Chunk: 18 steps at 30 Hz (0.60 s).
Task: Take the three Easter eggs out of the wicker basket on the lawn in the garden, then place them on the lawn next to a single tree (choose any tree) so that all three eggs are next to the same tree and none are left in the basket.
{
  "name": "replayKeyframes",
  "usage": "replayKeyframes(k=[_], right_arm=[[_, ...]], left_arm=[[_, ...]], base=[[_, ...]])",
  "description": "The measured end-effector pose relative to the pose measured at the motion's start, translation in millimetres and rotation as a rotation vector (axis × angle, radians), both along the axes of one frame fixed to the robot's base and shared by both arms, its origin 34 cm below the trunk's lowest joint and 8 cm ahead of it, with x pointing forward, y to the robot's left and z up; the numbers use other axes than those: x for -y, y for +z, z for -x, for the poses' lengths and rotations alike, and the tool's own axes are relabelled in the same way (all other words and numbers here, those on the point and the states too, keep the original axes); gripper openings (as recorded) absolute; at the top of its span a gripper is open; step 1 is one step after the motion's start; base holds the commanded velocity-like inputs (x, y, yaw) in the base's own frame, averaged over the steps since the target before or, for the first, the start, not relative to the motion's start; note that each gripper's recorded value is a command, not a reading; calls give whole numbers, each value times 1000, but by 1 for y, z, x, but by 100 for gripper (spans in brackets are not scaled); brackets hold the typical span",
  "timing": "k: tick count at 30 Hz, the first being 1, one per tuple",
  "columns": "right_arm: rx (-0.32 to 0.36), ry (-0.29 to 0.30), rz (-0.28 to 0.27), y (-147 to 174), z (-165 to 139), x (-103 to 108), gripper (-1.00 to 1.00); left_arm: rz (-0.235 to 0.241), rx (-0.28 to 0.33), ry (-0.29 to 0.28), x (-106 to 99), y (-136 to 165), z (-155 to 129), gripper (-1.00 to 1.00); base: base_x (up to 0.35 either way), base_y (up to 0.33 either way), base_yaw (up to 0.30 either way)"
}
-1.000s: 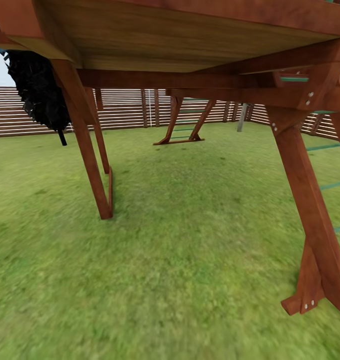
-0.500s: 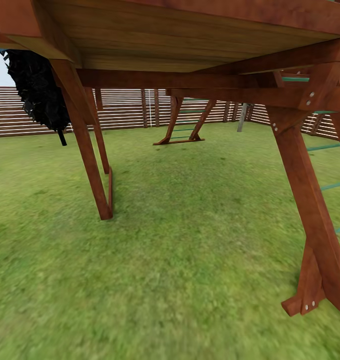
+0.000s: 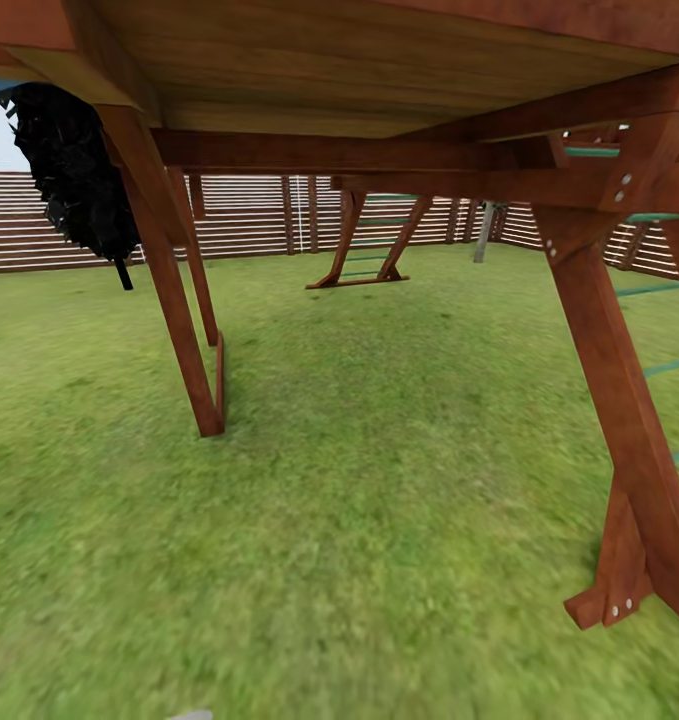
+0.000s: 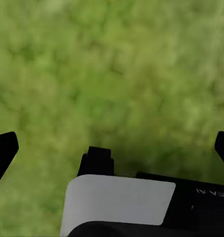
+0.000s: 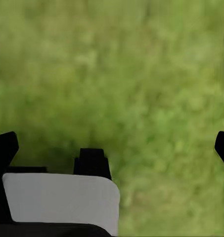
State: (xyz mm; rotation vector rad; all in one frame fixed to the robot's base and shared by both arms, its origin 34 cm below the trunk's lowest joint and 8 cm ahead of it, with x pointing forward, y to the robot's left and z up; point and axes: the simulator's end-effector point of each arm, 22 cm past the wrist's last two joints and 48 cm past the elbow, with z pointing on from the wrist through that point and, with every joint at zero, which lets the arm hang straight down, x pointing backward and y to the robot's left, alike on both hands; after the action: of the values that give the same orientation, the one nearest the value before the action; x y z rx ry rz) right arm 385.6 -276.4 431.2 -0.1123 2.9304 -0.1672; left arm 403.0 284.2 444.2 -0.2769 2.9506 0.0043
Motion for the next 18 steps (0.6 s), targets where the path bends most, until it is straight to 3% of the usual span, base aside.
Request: replayKeyframes(k=[4, 8, 11, 14, 18], right_arm=[[58, -4, 3, 9, -57, 0, 100], [110, -1, -2, 10, -83, -2, 100], [220, 12, -19, 13, -106, -7, 100], [247, 16, -24, 7, -106, -8, 100], [240, 14, -25, -4, -98, -8, 100]], left_arm=[[32, 104, 77, -3, 13, -52, 100], [31, 174, 98, -5, 13, -73, 100], [25, 233, 102, -4, 12, -84, 100], [27, 240, 100, -1, 5, -83, 100], [40, 189, 95, 11, -15, -60, 100]], base=[[0, 0, 0], [0, 0, 0], [0, 0, 0], [0, 0, 0], [16, 0, 0]])
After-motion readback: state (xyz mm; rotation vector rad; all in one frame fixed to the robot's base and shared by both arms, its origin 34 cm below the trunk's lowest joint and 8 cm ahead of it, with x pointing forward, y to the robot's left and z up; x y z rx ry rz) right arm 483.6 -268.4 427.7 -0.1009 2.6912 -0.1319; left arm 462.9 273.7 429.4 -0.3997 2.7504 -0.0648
